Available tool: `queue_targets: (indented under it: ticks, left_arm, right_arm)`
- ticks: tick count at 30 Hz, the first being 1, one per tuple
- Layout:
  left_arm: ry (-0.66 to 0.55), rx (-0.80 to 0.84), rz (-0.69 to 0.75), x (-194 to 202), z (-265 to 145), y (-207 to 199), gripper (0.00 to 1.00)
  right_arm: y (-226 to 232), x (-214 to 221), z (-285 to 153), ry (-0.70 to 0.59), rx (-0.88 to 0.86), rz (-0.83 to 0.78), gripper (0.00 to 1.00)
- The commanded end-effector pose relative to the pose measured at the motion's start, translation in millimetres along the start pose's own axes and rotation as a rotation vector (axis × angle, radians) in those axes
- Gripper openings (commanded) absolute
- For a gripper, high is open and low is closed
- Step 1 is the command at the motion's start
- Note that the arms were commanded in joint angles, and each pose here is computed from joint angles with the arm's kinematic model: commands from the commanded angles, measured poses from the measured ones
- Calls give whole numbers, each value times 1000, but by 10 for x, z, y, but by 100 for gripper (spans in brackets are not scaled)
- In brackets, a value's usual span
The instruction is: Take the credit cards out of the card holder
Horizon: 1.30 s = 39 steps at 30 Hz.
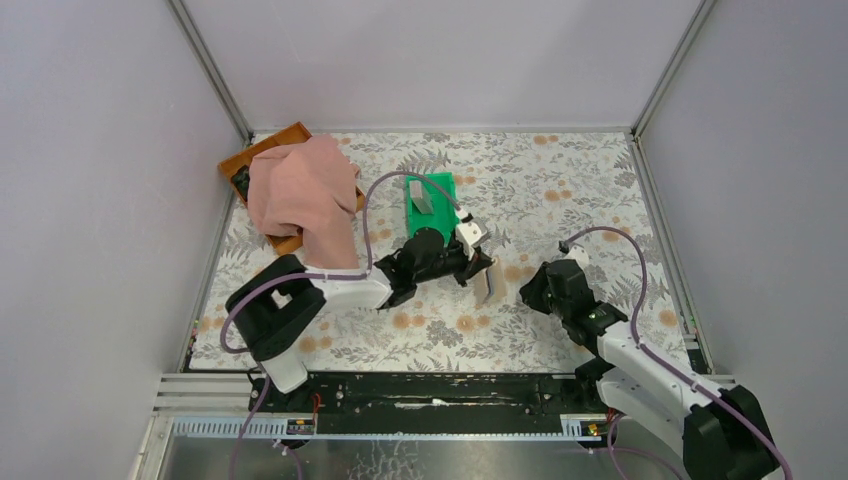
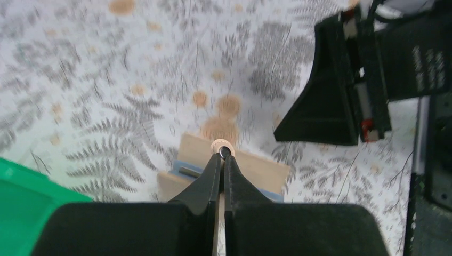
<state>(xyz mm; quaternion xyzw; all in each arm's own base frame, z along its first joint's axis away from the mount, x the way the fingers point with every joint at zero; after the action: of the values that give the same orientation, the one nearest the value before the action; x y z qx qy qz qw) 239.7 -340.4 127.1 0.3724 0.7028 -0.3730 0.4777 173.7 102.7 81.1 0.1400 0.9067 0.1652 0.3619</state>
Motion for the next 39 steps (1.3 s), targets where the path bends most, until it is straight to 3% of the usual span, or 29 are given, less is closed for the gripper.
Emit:
queue_targets:
  ticks: [1,9,23,30,39]
  left_arm:
    - [-121,4,40,-494,4,-25,0]
    - [-95,14,15,-317,62,-17,0]
    - [-115,-59,-6,-149,-348,-35,0]
    - [-106,-61,-37,-30,-531,-86,0]
    - [-47,-177,-159,361,-791,-52,0]
  right_arm:
    - [118,-186,-169,-70,-57,-15,25]
    - [181,-271,-260,-74,-79,-61,34]
    - [553,-275,32,28,-267,-80,34]
    - [823,-176,44,32,-357,-163,37]
    - [869,-31,207,92,-346,-182,39]
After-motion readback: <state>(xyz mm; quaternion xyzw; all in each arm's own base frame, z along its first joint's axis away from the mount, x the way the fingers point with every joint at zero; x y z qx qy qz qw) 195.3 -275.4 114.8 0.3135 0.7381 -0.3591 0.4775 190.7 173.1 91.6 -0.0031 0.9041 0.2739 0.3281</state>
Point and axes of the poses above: each gripper's point midway between its finger pads, its own z axis out along the fingers, its own y axis along the line the jaws close on, x = y × z, the point moved 7 cm from there along -z, back along the fingers, and after that the axes turned 3 degrees about -z, right-handed, at the moved point
